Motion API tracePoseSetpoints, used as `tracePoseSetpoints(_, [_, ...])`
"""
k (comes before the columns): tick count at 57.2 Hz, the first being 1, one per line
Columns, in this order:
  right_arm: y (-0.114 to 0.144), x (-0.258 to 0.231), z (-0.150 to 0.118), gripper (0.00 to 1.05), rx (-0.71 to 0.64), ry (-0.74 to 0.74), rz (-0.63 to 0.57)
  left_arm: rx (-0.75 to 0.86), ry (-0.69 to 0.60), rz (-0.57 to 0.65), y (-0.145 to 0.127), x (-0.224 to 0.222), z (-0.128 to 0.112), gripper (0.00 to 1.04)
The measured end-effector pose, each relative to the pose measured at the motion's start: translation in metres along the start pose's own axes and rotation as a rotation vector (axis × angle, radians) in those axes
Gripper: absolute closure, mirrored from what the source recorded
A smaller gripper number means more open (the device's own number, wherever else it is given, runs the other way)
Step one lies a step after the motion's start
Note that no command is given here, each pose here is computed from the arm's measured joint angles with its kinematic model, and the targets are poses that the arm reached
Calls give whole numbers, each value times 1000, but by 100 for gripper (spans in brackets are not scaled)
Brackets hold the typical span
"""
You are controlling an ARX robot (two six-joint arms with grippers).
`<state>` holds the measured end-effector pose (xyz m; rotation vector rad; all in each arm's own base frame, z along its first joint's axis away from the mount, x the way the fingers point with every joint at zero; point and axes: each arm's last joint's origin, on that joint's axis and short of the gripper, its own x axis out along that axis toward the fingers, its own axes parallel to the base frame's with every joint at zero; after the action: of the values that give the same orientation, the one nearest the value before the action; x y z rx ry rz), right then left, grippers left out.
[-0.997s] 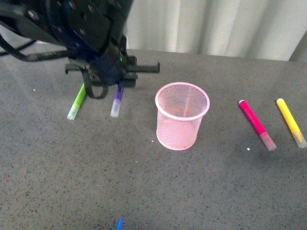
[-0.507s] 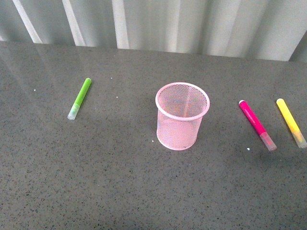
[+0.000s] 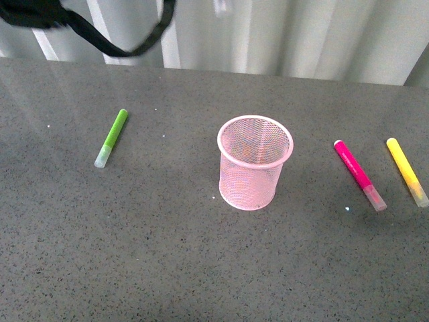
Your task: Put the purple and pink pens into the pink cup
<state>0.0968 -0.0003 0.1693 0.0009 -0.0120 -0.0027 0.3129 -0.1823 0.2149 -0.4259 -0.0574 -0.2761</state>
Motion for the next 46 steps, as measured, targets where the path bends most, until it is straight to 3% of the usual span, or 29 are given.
tracePoseSetpoints(14, [0, 0, 0, 7, 0, 0, 0, -59, 66, -5, -11, -1, -53, 92])
tracePoseSetpoints(33, [0, 0, 0, 7, 0, 0, 0, -119, 115, 57, 8, -1, -97, 93])
tracePoseSetpoints(46, [0, 0, 0, 7, 0, 0, 0, -122, 129, 90, 16, -2, -114, 93])
